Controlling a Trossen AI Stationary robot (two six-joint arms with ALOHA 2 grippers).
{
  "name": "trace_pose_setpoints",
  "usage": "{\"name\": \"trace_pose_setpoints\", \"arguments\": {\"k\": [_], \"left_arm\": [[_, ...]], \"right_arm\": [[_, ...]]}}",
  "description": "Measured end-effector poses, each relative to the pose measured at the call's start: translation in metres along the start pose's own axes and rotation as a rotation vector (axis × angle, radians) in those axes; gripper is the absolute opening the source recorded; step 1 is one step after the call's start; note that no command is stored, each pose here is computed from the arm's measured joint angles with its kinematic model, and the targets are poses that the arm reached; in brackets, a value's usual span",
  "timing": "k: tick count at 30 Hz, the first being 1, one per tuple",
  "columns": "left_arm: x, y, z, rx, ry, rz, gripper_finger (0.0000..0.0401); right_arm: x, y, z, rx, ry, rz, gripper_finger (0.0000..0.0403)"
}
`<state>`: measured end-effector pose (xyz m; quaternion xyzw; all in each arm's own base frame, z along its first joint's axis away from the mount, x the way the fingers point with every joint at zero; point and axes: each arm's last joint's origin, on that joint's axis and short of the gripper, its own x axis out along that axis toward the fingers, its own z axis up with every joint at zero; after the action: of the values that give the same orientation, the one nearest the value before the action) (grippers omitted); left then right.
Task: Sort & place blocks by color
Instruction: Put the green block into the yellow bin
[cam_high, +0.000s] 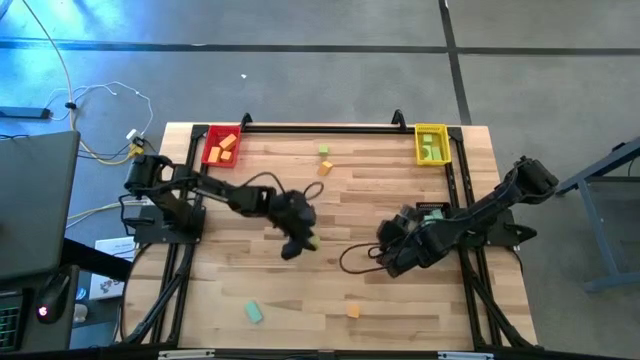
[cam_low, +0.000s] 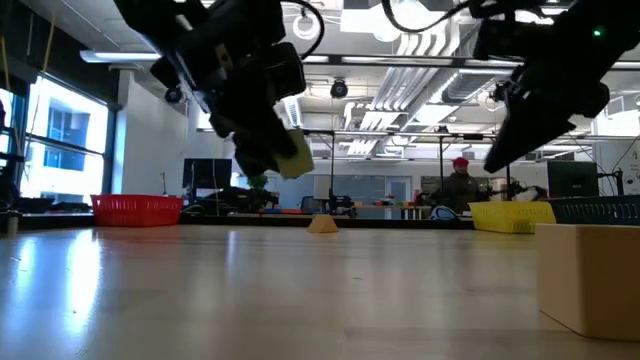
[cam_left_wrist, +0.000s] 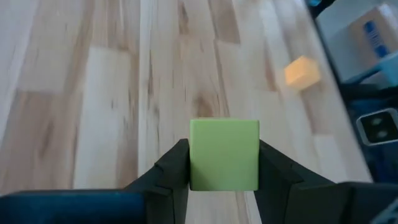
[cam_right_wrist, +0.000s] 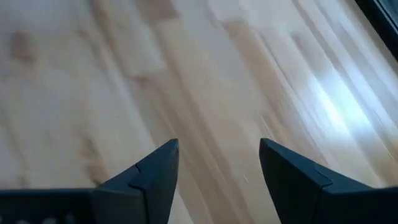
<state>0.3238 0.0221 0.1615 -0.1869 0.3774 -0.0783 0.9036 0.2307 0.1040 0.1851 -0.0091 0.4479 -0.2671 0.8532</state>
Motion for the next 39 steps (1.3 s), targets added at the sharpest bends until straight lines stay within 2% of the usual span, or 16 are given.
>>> {"name": "trace_pose_setpoints", "arguments": {"k": [7, 10, 15, 19, 23, 26, 31, 39], "left_arm": [[-0.011, 0.02, 0.01, -0.01, -0.053, -0.133, 0.011], [-0.013, 0.02, 0.013, -0.006, -0.061, -0.211, 0.0109], [-0.014, 0.017, 0.016, -0.068, -0.062, -0.328, 0.0112], [-0.014, 0.014, 0.018, -0.104, -0.058, -0.374, 0.0111], [-0.018, 0.01, 0.032, -0.123, -0.086, -0.396, 0.0112], [-0.021, 0.007, 0.046, -0.129, -0.114, -0.407, 0.0112], [-0.028, 0.0, 0.065, -0.107, -0.153, -0.435, 0.0112], [-0.031, -0.003, 0.075, -0.101, -0.171, -0.446, 0.0112]], "right_arm": [[0.002, 0.013, 0.023, -0.207, -0.152, 0.155, 0.0208], [0.003, 0.017, 0.038, -0.293, -0.249, 0.244, 0.0208], [0.001, 0.019, 0.065, -0.398, -0.461, 0.362, 0.0208], [0.001, 0.014, 0.084, -0.466, -0.617, 0.486, 0.0208], [0.005, 0.006, 0.097, -0.483, -0.703, 0.574, 0.0208], [0.01, -0.001, 0.102, -0.474, -0.714, 0.611, 0.0208], [0.014, -0.008, 0.106, -0.463, -0.711, 0.64, 0.0208], [0.011, -0.008, 0.109, -0.516, -0.779, 0.631, 0.0208]]}}
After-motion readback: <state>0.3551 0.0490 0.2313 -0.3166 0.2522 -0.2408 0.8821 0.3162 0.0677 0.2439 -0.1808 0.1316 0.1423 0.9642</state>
